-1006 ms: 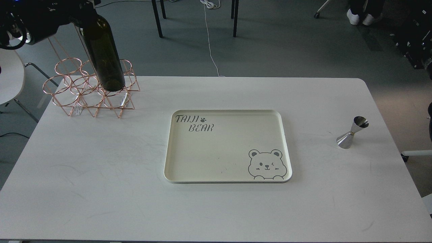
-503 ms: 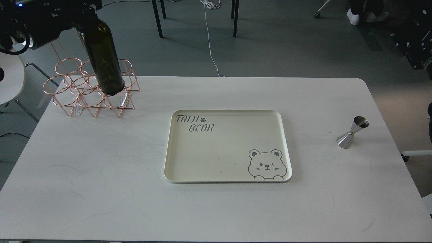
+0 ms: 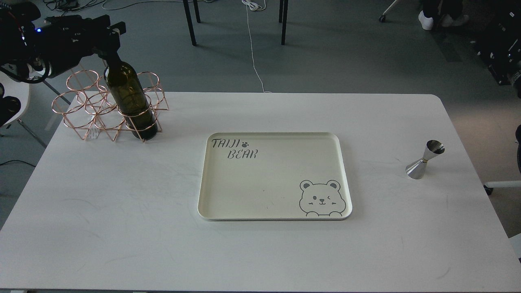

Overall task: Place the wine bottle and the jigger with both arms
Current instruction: 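Lift the bottle and lower it into the copper wire rack, then release the bottle and withdraw the left gripper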

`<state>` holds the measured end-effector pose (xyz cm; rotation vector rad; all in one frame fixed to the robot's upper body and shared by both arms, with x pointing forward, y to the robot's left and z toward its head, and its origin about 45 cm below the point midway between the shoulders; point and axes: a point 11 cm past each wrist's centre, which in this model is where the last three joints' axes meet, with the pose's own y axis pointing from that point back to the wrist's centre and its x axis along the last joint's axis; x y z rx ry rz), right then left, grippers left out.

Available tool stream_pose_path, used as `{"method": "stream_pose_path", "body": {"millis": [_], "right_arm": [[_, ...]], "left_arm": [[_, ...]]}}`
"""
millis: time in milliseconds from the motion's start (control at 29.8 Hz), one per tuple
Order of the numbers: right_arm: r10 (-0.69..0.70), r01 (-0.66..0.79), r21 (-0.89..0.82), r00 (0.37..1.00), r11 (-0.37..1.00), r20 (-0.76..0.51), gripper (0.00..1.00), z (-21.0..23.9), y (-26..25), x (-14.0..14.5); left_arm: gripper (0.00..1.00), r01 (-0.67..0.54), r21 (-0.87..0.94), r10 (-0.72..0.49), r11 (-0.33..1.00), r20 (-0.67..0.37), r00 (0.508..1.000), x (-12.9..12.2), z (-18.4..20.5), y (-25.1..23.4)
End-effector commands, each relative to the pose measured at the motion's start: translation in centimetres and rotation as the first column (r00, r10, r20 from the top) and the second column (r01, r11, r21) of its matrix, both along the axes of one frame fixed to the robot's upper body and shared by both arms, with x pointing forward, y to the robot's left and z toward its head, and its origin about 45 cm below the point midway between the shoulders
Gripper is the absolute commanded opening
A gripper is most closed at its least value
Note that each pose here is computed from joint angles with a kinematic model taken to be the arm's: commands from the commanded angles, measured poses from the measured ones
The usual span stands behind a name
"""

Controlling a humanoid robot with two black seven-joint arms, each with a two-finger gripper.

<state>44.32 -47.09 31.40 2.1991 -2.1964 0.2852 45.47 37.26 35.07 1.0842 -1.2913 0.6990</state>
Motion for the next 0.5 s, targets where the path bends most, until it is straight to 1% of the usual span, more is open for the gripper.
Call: {"method": "stream_pose_path", "body": {"millis": [0, 67, 101, 134, 201, 235, 268, 369, 469], "right_arm": [[-0.001, 0.001, 0.001, 1.0, 1.0, 0.0, 0.96, 0.0, 0.0, 0.0], [-0.001, 0.001, 0.001, 1.0, 1.0, 0.0, 0.96, 0.0, 0.0, 0.0], [-0.001, 0.001, 0.001, 1.0, 1.0, 0.0, 0.96, 0.0, 0.0, 0.0], [-0.001, 0.001, 0.001, 1.0, 1.0, -0.002, 0.96, -0.1, 0.0, -0.1], [-0.002, 0.002, 0.0, 1.0, 1.0, -0.001, 0.96, -0.1, -0.1, -0.1], [-0.002, 0.002, -0.001, 1.0, 1.0, -0.002, 0.96, -0.1, -0.1, -0.1], [-0.002, 0.002, 0.0, 1.0, 1.0, -0.001, 0.96, -0.1, -0.1, -0.1], [-0.012, 0.012, -0.003, 1.0, 1.0, 0.002, 0.97, 0.1, -0.2, 0.0], [-0.013, 0.013, -0.007, 1.0, 1.0, -0.003, 0.99, 0.0, -0.6, -0.3]], "left_arm": [[0.39, -0.002, -0.014, 0.002, 1.0, 0.002, 1.0, 0.0, -0.2, 0.0], [0.39, -0.002, -0.016, 0.002, 1.0, 0.005, 1.0, 0.0, -0.2, 0.0], [0.43, -0.004, -0.017, 0.004, 1.0, 0.005, 1.0, 0.0, -0.2, 0.0], [0.5, -0.003, -0.022, 0.004, 1.0, 0.007, 1.0, 0.0, -0.1, 0.0], [0.81, -0.016, -0.057, 0.017, 0.998, 0.024, 1.0, 0.2, 0.6, 0.0], [0.93, -0.022, -0.096, 0.025, 0.995, 0.032, 0.999, 0.3, 1.1, 0.0], [0.97, -0.027, -0.143, 0.033, 0.989, 0.042, 0.999, 0.3, 1.6, 0.1], [0.98, -0.071, -0.334, 0.089, 0.94, 0.038, 0.995, 0.2, 3.2, 1.3], [0.98, -0.144, -0.536, 0.173, 0.832, 0.004, 0.985, -0.4, 4.8, 3.9]]}}
